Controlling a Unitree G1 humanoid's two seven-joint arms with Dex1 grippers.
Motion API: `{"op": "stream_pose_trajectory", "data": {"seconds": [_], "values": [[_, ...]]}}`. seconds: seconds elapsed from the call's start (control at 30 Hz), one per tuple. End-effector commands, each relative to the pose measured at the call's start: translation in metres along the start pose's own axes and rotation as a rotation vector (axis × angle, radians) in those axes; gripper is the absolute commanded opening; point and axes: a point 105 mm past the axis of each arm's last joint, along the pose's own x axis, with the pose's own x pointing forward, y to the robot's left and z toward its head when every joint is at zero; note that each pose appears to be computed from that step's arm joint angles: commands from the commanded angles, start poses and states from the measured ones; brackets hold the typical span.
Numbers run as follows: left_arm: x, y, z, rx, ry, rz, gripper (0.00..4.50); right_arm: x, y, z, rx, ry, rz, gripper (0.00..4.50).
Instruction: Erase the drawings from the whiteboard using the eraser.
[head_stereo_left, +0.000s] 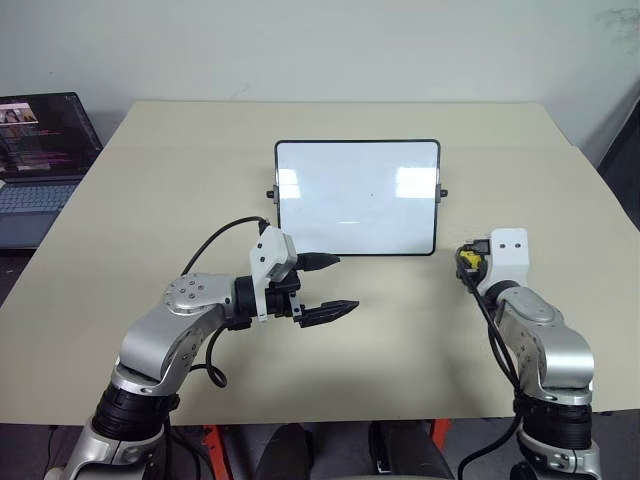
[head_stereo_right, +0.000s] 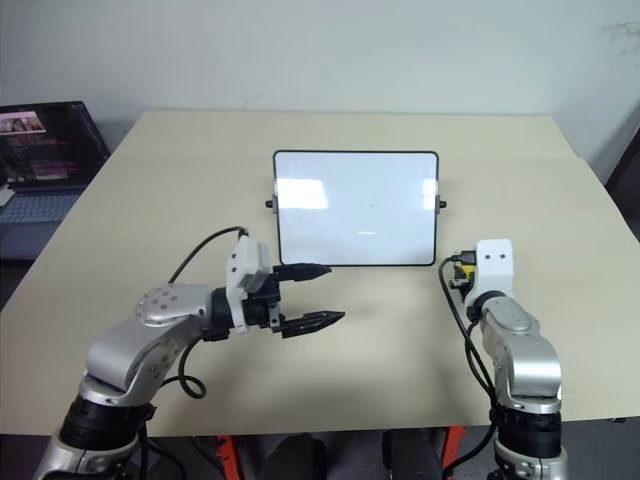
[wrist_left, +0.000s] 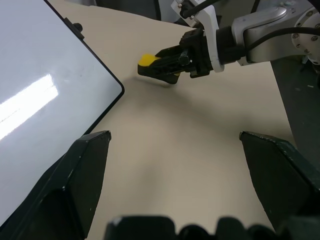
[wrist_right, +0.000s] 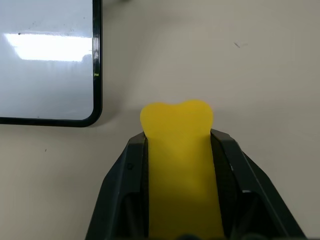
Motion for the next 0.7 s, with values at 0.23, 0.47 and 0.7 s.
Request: {"op": "stream_pose_trajectory", "data": {"seconds": [0.23, 0.47, 0.7], "values": [[-0.0043, -0.0008, 0.0075, 0.046, -0.012, 0.020, 4.50, 0.0045, -0.0005, 0.0074, -0.011, -0.044, 0.009, 1.30], [-0.0047, 0.0000, 0.0072, 0.048, -0.010, 0.028, 4.50, 0.0064, -0.0001, 0.0082, -0.012, -0.046, 0.013, 1.30], [-0.0043, 0.0019, 0.0078, 0.054, -0.011, 0.036, 4.50, 0.0067, -0.0006, 0.0098, -0.009, -0.050, 0.014, 3.25]]}}
